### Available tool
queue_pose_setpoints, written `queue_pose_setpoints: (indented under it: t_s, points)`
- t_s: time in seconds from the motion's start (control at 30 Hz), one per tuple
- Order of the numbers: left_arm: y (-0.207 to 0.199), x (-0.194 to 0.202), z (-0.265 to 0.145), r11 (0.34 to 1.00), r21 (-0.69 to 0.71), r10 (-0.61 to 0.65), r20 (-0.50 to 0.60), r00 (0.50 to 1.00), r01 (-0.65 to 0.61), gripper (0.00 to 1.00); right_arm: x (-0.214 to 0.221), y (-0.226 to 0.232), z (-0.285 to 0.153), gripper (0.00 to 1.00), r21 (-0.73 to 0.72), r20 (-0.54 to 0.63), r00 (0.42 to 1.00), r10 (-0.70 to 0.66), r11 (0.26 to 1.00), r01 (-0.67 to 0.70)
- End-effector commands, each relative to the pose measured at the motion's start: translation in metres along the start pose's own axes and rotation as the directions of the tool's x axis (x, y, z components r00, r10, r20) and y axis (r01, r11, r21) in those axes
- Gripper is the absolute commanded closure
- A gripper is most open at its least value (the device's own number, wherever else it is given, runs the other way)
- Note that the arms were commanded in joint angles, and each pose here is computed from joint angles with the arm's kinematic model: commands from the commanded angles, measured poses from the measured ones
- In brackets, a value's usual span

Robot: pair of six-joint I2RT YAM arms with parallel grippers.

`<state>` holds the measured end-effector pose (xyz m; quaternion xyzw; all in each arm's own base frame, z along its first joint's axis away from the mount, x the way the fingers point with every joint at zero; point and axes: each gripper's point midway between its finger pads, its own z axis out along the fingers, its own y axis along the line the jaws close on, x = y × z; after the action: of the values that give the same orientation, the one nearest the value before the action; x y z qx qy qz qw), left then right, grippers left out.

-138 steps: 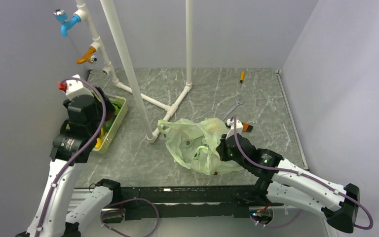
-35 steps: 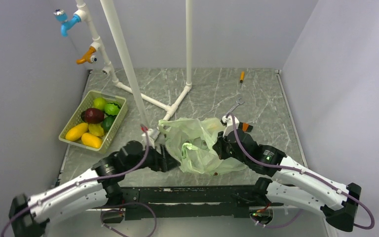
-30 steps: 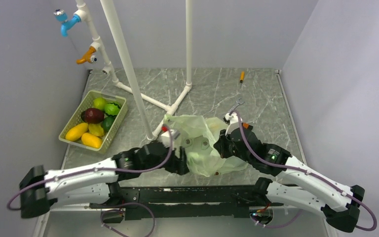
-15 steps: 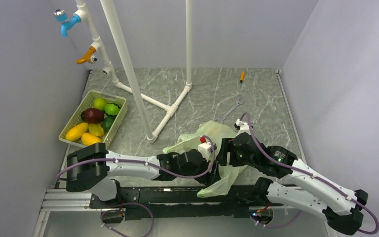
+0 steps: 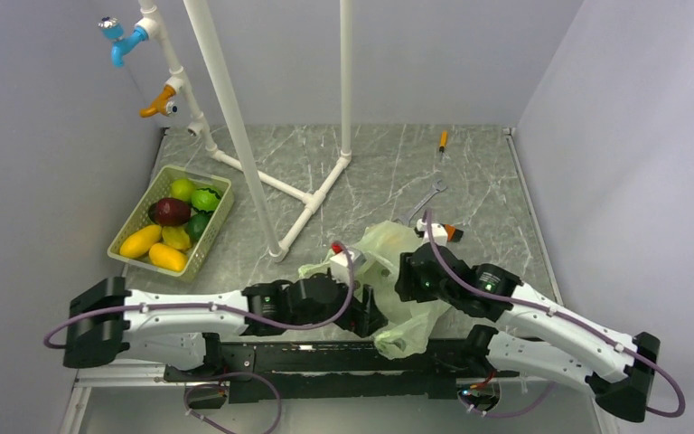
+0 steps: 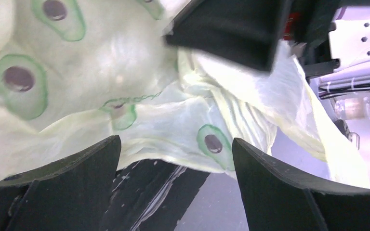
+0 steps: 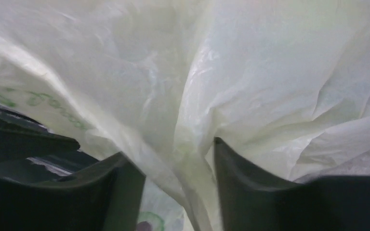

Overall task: Take the fake fruits out of the plastic bag
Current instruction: Adjust the plastic bag at the center of the board.

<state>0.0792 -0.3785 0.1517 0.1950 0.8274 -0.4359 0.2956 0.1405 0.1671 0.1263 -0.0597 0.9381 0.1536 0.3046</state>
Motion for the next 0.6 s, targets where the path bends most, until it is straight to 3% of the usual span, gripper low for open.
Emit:
queue_pose_setpoints:
  t_s: [0.0, 0.2, 0.37, 0.5, 0.57]
  points:
    - [0.019, -0.008, -0.022, 0.999, -0.047, 0.005, 0.097, 0.995, 0.000, 0.08, -0.037, 0.012, -0.014, 0.62, -0.097, 0.199, 0.980, 0.010, 0.995, 0.009]
    - [0.012, -0.028, -0.031, 0.999, -0.010, 0.037, 0.187, 0.982, -0.036, 0.07, -0.056, 0.047, -0.031, 0.97, -0.287, 0.321, 0.945, -0.066, 0.944, 0.163]
    - [0.021, -0.027, -0.018, 0.996, -0.074, 0.055, 0.177, 0.983, -0.043, 0.07, -0.063, 0.086, -0.051, 1.00, -0.430, 0.350, 0.924, -0.153, 0.851, 0.303]
    - [0.031, -0.022, -0.008, 0.994, -0.107, 0.015, 0.191, 0.982, 0.006, 0.06, -0.044, 0.125, -0.085, 1.00, -0.659, 0.352, 0.922, -0.165, 0.656, 0.369]
    - [0.032, -0.015, -0.002, 0.995, -0.100, -0.005, 0.171, 0.985, 0.023, 0.07, -0.029, 0.129, -0.081, 1.00, -0.706, 0.298, 0.941, -0.158, 0.628, 0.329]
